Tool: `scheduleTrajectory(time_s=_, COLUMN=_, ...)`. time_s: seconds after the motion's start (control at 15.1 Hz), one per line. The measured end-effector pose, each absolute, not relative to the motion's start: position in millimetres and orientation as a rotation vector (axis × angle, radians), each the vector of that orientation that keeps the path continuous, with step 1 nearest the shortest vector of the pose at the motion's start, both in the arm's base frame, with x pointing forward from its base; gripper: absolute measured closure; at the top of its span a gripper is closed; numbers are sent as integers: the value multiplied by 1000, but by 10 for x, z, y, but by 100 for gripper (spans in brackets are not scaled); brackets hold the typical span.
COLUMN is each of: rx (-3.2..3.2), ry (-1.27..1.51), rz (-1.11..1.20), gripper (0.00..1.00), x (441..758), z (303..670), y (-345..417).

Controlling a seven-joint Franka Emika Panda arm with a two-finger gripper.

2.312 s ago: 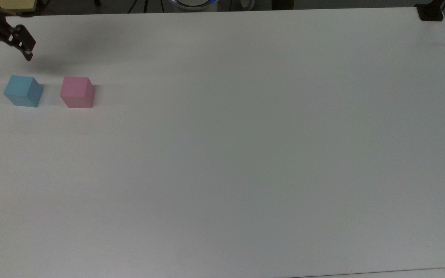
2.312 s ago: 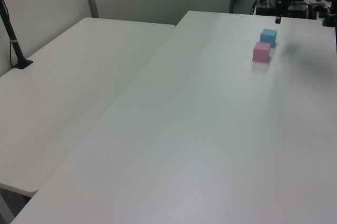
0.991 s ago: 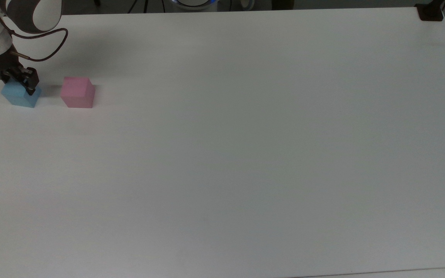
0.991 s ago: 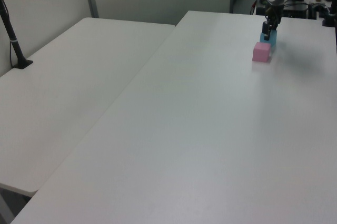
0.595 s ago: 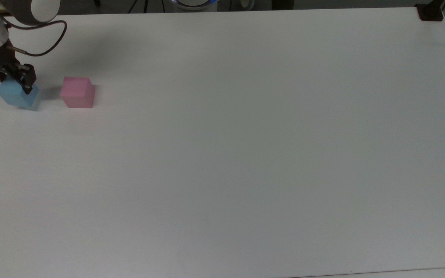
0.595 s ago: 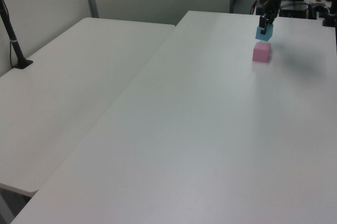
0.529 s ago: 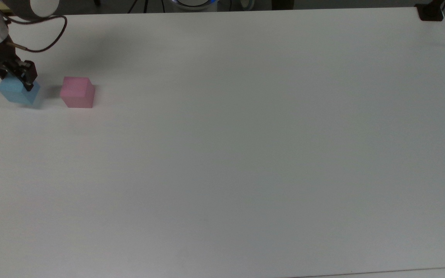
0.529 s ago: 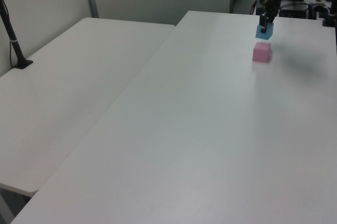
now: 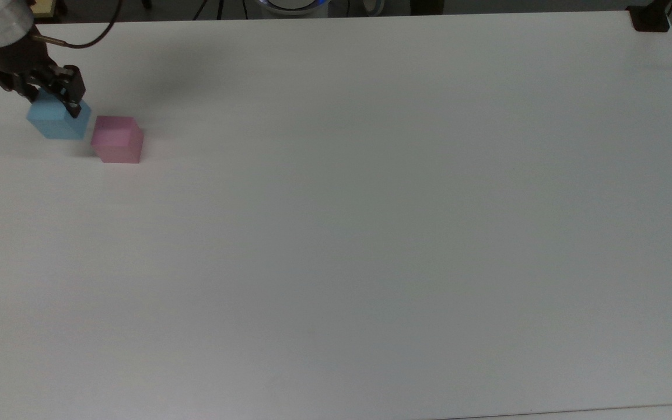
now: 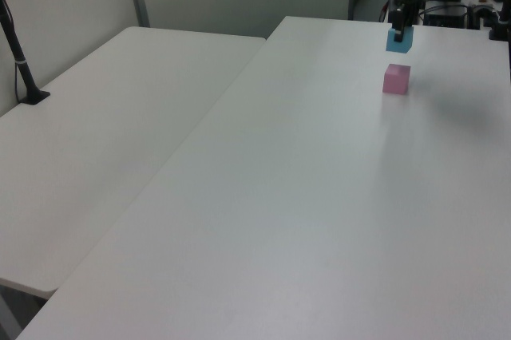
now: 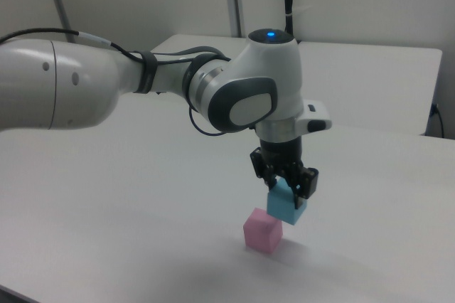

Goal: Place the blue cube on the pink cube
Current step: 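Carry the blue cube over the pink cube and lower it onto it, then open the gripper to release the blue cube and raise it away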

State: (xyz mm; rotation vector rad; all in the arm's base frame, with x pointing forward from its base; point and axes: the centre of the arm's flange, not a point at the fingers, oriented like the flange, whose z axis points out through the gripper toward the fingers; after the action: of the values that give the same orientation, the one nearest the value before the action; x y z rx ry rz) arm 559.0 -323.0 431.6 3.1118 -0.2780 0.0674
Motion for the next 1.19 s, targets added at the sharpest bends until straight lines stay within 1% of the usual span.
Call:
scheduleTrajectory(time_s=0.26, rx=3120, ry=-265, rz=29, gripper=39, x=5618, z=4185, y=-2972)
scheduleTrajectory(time_s=0.53, rx=3104, ry=-232, rz=39, gripper=39, x=5527, z=4220, y=-2748)
scheduleTrajectory(time_s=0.66, rx=3100, ry=-216, rz=26, gripper=39, x=5475, z=4219, y=-2690)
scheduleTrajectory(time_s=1.06, rx=3080, ry=-197, rz=35, gripper=38, x=5431, z=4055, y=-2666)
scheduleTrajectory(time_s=1.12, rx=3079, ry=-209, rz=34, gripper=31, x=5428, z=4045, y=-2664)
scheduleTrajectory(time_s=1.19, rx=3079, ry=-220, rz=33, gripper=22, x=5426, z=4041, y=-2664)
